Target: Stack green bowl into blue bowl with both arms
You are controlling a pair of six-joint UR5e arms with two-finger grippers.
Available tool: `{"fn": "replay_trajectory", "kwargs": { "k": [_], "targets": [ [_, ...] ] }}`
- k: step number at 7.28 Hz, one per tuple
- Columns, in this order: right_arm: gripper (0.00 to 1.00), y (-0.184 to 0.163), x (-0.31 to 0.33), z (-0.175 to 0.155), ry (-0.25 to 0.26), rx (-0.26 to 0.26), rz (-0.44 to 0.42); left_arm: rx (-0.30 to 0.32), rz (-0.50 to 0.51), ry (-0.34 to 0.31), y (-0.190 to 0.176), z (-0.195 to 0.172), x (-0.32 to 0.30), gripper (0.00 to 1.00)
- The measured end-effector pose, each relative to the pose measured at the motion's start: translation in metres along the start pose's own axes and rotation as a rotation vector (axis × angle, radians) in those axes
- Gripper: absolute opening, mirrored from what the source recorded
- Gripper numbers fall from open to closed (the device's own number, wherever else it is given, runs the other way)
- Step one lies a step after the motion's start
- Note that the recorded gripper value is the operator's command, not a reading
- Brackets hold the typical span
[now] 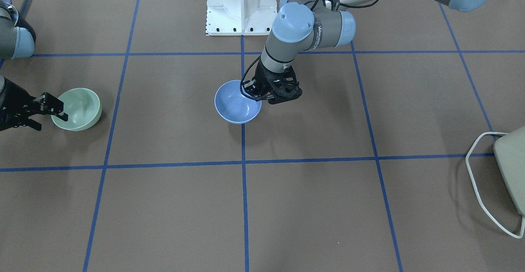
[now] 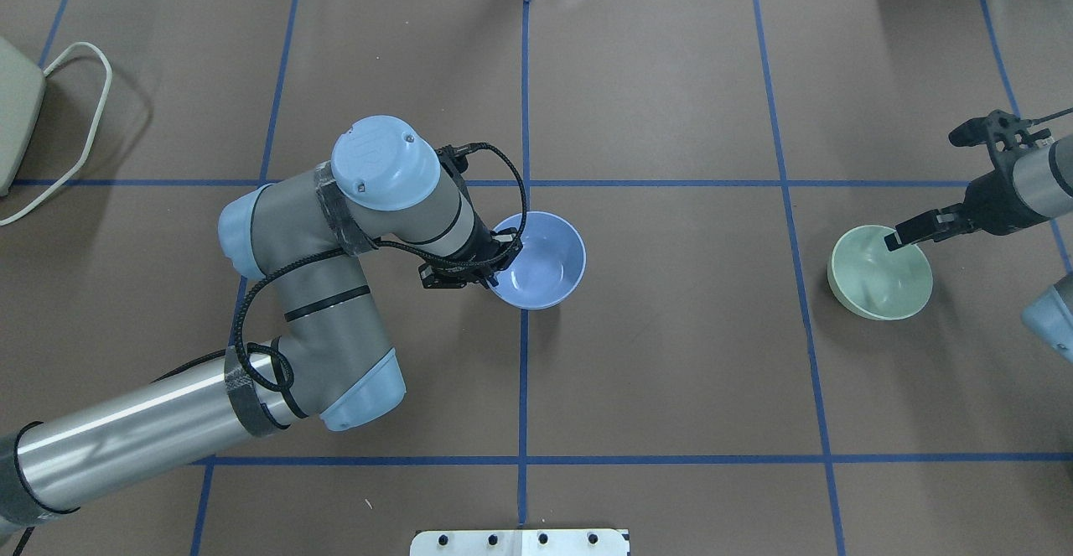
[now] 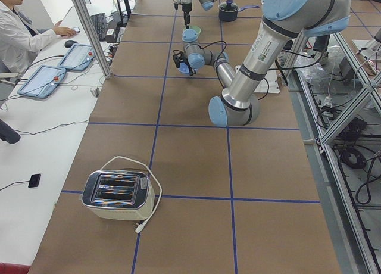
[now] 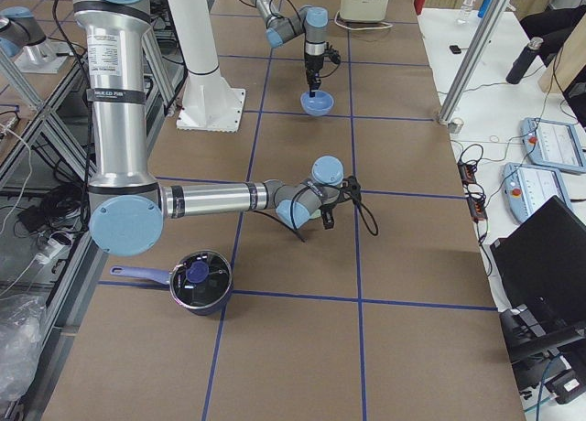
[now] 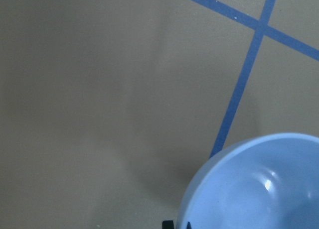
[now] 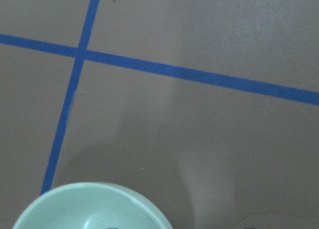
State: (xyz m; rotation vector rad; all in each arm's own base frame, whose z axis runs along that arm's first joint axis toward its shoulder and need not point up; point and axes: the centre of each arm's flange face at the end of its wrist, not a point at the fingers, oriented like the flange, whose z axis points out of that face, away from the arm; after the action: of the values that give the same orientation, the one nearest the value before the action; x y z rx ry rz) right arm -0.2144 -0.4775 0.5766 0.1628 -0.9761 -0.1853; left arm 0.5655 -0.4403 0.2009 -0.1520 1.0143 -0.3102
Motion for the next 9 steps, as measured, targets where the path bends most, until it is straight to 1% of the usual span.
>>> {"fn": "replay_trajectory", "kwargs": {
  "k": [3,5,6,7,8,9],
  "targets": [
    [0.88,0.001,0.001,0.000,0.001,-0.001,0.001,0.015,0.000,-0.013,-0.009,0.010,-0.005,0.06],
    [0.88,0.002,0.001,0.000,0.001,-0.002,0.002,0.015,0.010,-0.005,-0.011,0.015,-0.010,0.07],
    [0.88,0.002,0.001,0.000,0.001,-0.002,0.001,0.015,0.013,0.000,-0.013,0.018,-0.012,0.14],
    [0.88,0.001,0.000,0.000,0.000,-0.002,0.000,0.016,0.014,0.001,-0.014,0.020,-0.014,0.22],
    [0.88,0.001,0.000,0.000,0.000,-0.001,0.000,0.016,0.015,0.003,-0.015,0.021,-0.015,0.59],
    [0.88,0.001,0.000,0.000,0.000,-0.001,-0.001,0.016,0.018,0.008,-0.014,0.021,-0.015,0.88]
  ]
}}
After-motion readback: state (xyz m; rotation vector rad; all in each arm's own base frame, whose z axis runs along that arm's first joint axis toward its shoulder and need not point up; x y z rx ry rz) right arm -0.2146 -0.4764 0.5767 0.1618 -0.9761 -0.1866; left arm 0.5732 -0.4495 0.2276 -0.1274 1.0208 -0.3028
